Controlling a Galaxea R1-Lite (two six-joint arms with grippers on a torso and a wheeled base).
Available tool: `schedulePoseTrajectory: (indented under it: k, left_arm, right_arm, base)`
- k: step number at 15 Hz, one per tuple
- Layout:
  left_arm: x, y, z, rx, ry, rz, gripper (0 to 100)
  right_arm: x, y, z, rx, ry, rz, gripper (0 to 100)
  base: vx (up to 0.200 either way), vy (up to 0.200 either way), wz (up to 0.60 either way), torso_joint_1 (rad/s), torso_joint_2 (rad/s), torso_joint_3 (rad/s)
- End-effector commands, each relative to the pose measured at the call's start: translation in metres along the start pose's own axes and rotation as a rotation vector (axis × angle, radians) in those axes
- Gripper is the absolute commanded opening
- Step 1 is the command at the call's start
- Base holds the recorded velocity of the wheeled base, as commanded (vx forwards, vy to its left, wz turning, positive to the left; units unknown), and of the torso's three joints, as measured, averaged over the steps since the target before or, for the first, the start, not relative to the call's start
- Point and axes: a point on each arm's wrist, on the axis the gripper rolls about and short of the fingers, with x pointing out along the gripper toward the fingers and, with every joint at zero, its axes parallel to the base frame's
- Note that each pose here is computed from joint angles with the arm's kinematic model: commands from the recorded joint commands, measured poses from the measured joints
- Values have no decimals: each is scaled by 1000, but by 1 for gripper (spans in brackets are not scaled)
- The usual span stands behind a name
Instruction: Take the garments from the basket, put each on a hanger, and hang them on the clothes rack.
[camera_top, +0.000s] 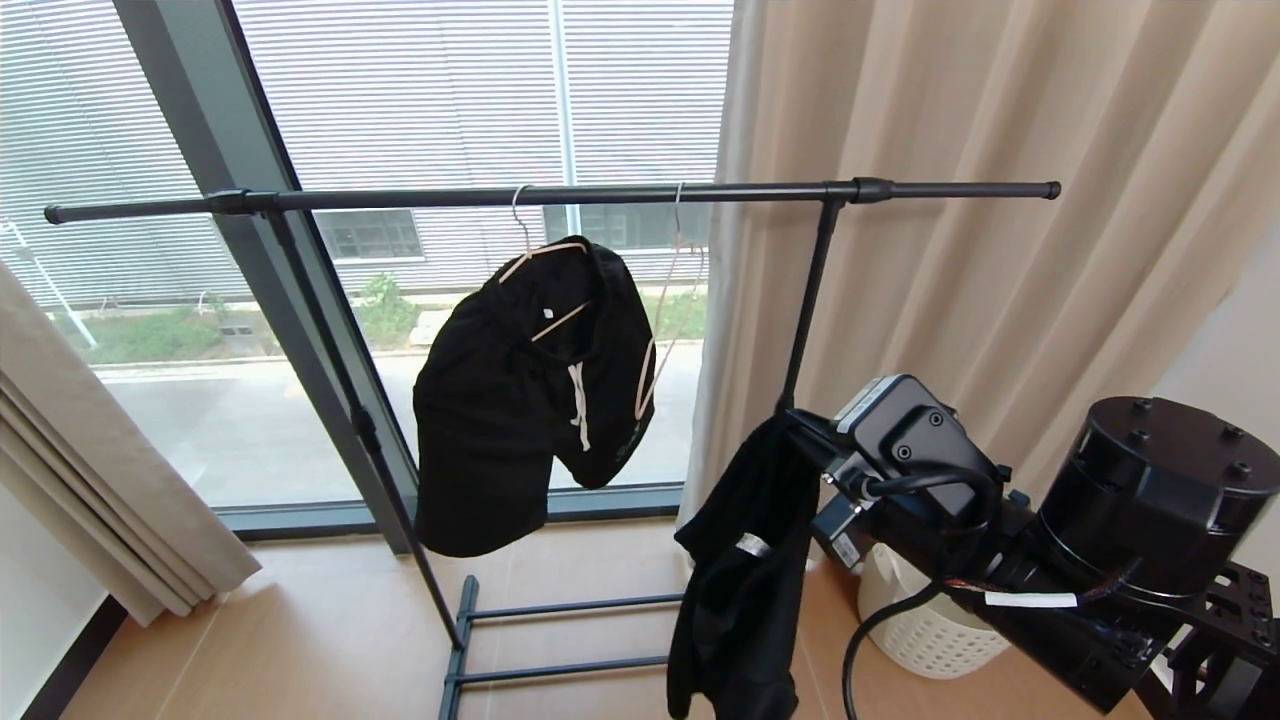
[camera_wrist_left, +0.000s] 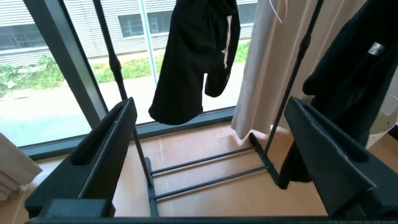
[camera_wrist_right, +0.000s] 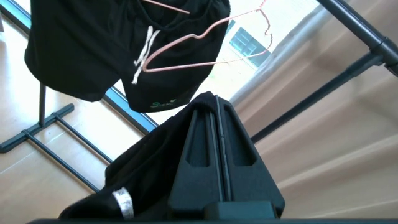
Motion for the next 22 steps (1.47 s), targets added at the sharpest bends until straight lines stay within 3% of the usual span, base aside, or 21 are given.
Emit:
schedulePoseTrajectory:
  k: [1, 15, 19, 22]
  left_arm:
    - [0, 0, 0, 0, 1, 0, 100]
    - [0, 0, 0, -2, 1, 0, 100]
    - [0, 0, 0, 2, 1, 3, 100]
    - [0, 0, 0, 36, 5, -2, 100]
  right_arm:
    - [0, 0, -1, -1, 3, 0, 0]
    - [0, 0, 0, 0, 2, 0, 0]
    - [2, 3, -8, -5, 25, 7, 0]
    - [1, 1, -4, 17, -41, -33, 0]
  base:
    - [0, 0, 0, 0, 0, 0]
    - [0, 0, 0, 0, 0, 0]
    - [0, 0, 0, 0, 0, 0]
    - [0, 0, 0, 0, 0, 0]
